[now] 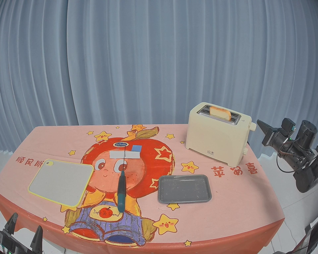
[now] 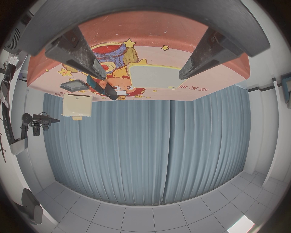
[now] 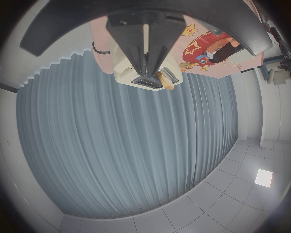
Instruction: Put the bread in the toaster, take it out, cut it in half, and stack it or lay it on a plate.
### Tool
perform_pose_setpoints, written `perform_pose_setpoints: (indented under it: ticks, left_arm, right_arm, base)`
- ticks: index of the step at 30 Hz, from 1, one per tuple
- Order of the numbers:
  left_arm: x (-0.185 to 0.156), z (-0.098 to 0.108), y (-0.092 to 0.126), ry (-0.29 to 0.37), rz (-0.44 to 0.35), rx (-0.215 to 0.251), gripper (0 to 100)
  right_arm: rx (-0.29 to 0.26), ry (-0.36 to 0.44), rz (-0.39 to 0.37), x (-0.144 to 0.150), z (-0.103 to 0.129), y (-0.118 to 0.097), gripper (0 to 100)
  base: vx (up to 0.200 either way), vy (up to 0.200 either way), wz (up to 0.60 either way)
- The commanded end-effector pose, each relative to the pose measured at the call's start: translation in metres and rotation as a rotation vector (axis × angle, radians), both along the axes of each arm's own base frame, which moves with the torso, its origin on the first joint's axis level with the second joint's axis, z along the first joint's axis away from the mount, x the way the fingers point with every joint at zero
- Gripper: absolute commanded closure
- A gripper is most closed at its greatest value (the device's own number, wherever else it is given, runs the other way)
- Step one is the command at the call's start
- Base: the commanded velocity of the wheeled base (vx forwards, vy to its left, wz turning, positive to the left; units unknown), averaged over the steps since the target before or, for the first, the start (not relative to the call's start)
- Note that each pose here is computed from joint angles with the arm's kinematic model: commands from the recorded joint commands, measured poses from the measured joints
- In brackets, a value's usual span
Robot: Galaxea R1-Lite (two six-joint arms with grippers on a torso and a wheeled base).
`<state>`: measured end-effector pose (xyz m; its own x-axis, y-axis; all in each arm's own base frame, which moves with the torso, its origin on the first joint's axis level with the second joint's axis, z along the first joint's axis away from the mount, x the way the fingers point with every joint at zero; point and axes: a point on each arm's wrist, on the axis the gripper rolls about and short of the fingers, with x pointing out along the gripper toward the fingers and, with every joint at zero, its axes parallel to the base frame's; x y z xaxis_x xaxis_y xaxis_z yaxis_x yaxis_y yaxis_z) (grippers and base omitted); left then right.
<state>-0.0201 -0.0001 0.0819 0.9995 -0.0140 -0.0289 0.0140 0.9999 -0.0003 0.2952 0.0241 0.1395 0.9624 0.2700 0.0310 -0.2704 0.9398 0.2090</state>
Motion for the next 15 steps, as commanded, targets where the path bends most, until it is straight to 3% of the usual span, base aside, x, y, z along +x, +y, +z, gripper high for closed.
perform_pose_setpoints:
  ticks: [1,15]
  left_arm:
    - [0.001,-0.005,0.0,0.017,0.0,0.0,0]
    - [0.001,-0.005,0.0,0.017,0.0,0.0,0]
  right_arm:
    - [0.0,0.01,-0.003,0.008,-0.005,0.0,100]
    - [0.021,0.051,-0.035,0.021,-0.02,-0.007,100]
  base:
    - [0.0,0.0,0.0]
    - [0.0,0.0,0.0]
